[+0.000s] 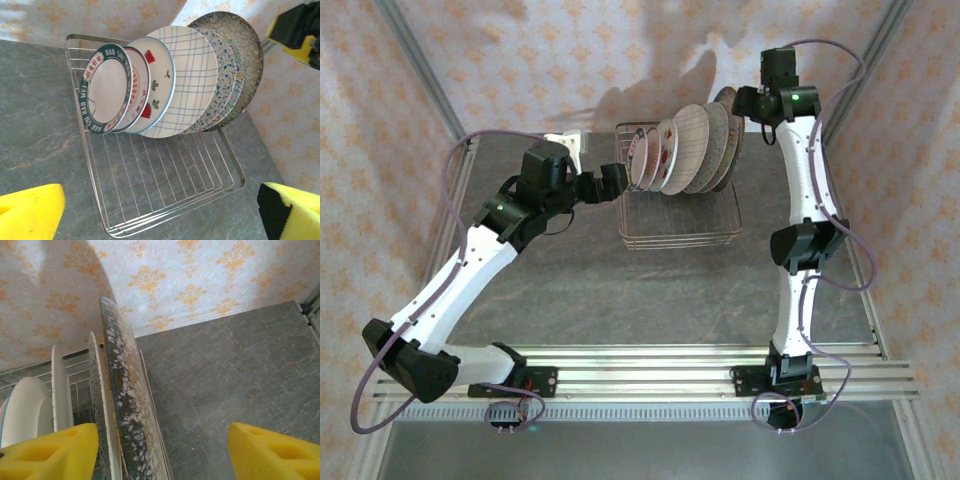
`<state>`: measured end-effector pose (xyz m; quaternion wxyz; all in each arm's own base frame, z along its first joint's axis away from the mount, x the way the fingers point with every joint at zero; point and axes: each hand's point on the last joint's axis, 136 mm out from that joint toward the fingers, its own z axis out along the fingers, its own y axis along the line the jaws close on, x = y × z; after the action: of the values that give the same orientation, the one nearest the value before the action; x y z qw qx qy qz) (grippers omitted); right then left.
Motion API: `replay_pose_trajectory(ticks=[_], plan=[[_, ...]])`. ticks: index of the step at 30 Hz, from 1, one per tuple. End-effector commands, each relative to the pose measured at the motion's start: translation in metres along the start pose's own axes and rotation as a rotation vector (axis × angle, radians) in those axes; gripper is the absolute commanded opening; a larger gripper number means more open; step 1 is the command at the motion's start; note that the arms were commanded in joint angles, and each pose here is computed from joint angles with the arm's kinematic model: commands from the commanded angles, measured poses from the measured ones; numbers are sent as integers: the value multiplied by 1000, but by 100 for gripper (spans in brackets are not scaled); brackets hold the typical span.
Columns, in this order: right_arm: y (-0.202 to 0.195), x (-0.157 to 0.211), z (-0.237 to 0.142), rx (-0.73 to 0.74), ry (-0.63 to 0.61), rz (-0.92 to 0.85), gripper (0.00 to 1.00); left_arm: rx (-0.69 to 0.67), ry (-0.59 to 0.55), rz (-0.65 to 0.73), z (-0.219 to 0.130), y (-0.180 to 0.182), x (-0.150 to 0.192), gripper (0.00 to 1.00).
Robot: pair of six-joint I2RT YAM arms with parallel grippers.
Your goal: Unload the plates from the dish rack
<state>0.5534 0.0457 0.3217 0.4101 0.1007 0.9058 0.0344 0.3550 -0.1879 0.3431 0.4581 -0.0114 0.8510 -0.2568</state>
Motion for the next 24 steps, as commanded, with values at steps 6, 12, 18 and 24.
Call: replay_pose_trajectory(ticks=[6, 12, 18, 24], plan=[[13, 1, 9, -50, 2, -28, 62, 128, -39, 1, -21, -25, -10, 99], [14, -1, 19, -48, -4, -32, 56, 167, -80, -32, -28, -32, -18, 98], [20, 0, 28, -76, -3, -29, 53, 181, -80, -47, -28, -35, -19, 98], [21, -1, 35, -71, -10, -30, 50, 181, -74, -45, -27, -35, -18, 98]])
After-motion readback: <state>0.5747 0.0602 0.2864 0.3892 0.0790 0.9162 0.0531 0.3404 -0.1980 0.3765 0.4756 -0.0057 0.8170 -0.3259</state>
